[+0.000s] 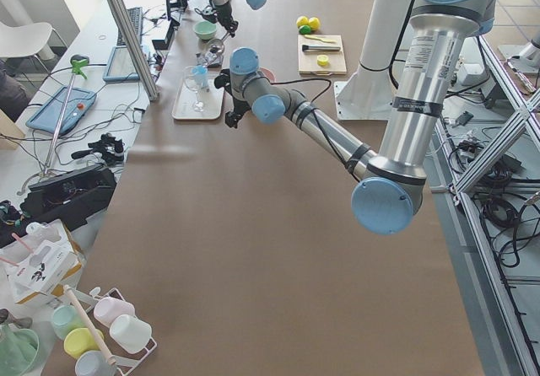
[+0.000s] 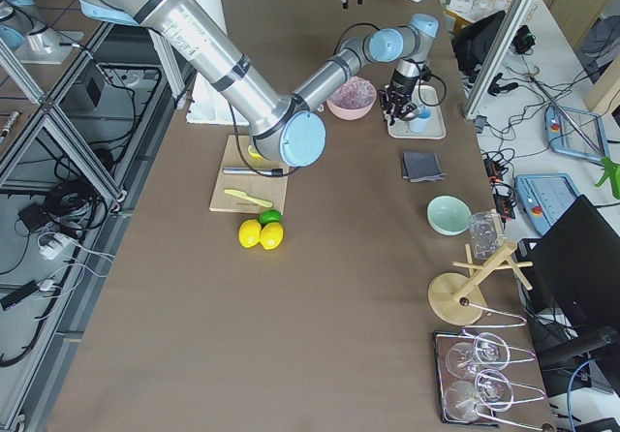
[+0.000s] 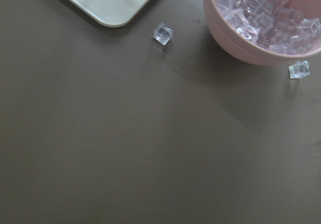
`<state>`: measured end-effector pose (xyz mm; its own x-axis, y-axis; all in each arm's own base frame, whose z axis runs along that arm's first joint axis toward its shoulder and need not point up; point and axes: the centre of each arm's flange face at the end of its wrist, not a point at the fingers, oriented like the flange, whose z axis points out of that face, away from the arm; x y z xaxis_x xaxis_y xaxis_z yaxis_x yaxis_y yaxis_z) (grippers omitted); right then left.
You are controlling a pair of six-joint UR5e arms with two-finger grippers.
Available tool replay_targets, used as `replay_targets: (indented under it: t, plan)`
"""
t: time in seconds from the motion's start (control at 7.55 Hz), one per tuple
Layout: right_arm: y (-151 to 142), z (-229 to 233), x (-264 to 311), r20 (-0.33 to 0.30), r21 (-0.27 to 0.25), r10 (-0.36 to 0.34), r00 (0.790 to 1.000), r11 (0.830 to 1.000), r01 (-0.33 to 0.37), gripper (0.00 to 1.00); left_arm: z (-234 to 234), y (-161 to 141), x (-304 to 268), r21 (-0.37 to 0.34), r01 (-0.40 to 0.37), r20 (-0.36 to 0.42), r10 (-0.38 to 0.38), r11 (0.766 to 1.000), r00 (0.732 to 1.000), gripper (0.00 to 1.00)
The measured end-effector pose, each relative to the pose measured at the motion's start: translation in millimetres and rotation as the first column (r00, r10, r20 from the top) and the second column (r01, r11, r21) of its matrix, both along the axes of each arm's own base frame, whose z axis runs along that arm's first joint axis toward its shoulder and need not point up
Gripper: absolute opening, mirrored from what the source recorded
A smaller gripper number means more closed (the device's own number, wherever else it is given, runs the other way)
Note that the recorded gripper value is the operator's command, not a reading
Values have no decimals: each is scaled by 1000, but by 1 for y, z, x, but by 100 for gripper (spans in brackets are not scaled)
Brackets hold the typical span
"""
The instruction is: Put ice in cup with scoop
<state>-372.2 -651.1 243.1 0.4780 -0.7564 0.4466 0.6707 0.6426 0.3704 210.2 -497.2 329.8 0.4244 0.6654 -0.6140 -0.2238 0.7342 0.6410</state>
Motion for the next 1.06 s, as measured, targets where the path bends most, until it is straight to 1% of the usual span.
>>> replay_targets:
  t: [0.13,0.27,0.4,0.53,0.66,0.8,0.93,1.06]
  plan:
    - [0,-3,1,-15,-5,-10,1000,1000,10,0,11,-15,-58,-33,97,6,-96,995,995,100]
    - [0,-7,2,-30,-7,-21,999,1000,21,0,29,-20,-113,-72,188,14,-188,979,982,100]
    - [0,-9,3,-43,-4,-32,999,999,32,0,54,-17,-167,-128,271,23,-271,954,962,100]
    - [-1,-10,3,-51,-2,-40,998,999,40,0,83,-10,-214,-186,346,39,-345,920,938,100]
    - [-2,-10,5,-57,-1,-49,997,999,49,0,114,-7,-249,-241,404,62,-401,882,914,100]
    - [-4,-11,4,-66,-7,-60,996,998,60,0,148,-9,-269,-298,437,91,-430,849,898,100]
    - [-8,-13,4,-75,-16,-74,994,997,73,0,180,-11,-279,-341,449,119,-436,826,892,100]
    - [-13,-17,6,-83,-25,-80,993,997,78,0,211,-11,-288,-374,455,145,-434,808,889,100]
